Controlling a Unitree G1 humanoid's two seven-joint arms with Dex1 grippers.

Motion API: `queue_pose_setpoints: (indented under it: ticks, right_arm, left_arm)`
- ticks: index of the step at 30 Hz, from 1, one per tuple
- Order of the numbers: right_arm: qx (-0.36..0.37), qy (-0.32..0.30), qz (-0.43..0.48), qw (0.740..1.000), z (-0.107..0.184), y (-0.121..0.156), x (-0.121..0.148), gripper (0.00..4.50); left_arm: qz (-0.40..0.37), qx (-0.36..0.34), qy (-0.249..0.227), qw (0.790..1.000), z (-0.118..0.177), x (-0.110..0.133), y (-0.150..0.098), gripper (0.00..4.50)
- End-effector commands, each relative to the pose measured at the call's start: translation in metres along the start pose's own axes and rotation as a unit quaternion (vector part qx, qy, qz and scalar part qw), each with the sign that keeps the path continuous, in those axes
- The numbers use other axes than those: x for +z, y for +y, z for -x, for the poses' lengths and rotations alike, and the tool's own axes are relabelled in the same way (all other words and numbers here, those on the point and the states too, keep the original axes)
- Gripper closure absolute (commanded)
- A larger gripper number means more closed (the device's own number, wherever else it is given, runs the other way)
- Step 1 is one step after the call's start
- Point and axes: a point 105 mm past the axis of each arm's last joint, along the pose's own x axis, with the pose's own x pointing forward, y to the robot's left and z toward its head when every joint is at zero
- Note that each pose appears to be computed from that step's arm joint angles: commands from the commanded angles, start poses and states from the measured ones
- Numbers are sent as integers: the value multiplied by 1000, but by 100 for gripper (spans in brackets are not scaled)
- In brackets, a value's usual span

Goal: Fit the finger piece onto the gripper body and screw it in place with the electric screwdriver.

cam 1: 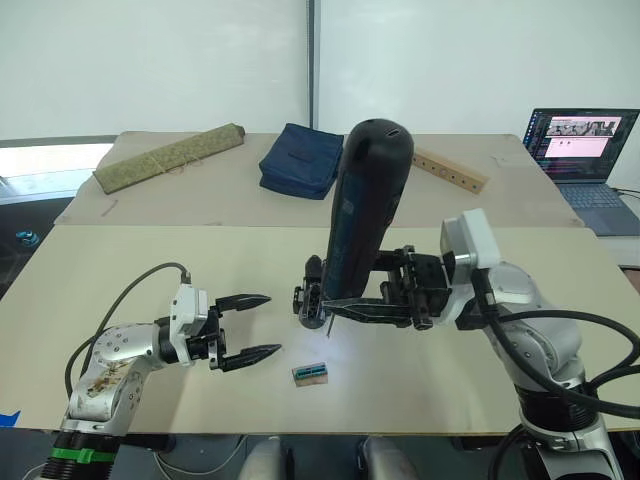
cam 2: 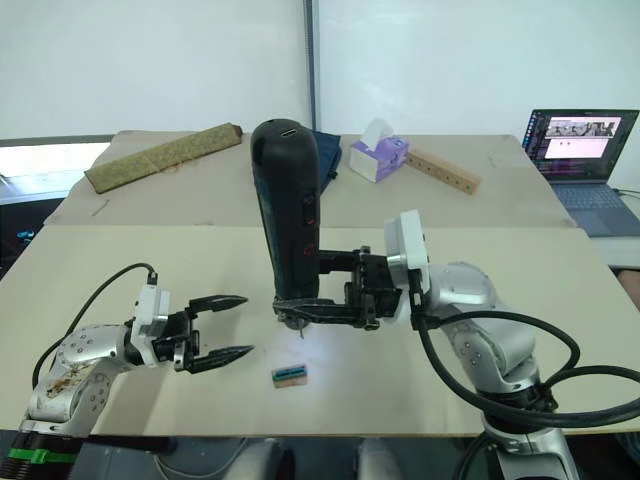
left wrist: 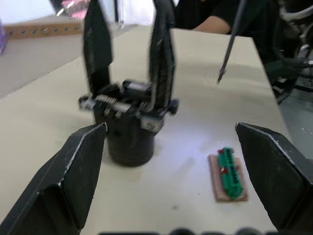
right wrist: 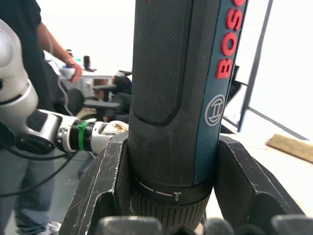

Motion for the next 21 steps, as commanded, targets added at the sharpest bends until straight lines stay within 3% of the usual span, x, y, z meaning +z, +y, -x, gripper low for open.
queue_pose_setpoints:
  ticks: [1, 6, 13, 21]
  right_arm:
    - [5, -22, 28, 999, -1, 3, 19, 255]
    - [-2, -19, 30, 999, 0, 3, 19, 255]
    - [-15, -14, 29, 999, 3, 2, 17, 255]
    - [-22, -11, 28, 999, 6, 4, 15, 255]
  left_arm:
    - [-21, 19, 30, 999, -7, -14, 9, 4]
    - [-6, 20, 56, 998, -22, -32, 12, 4]
    - [-29, 36, 53, 998, -55, -43, 12, 4]
    - [-41, 45, 34, 998, -85, -37, 12, 4]
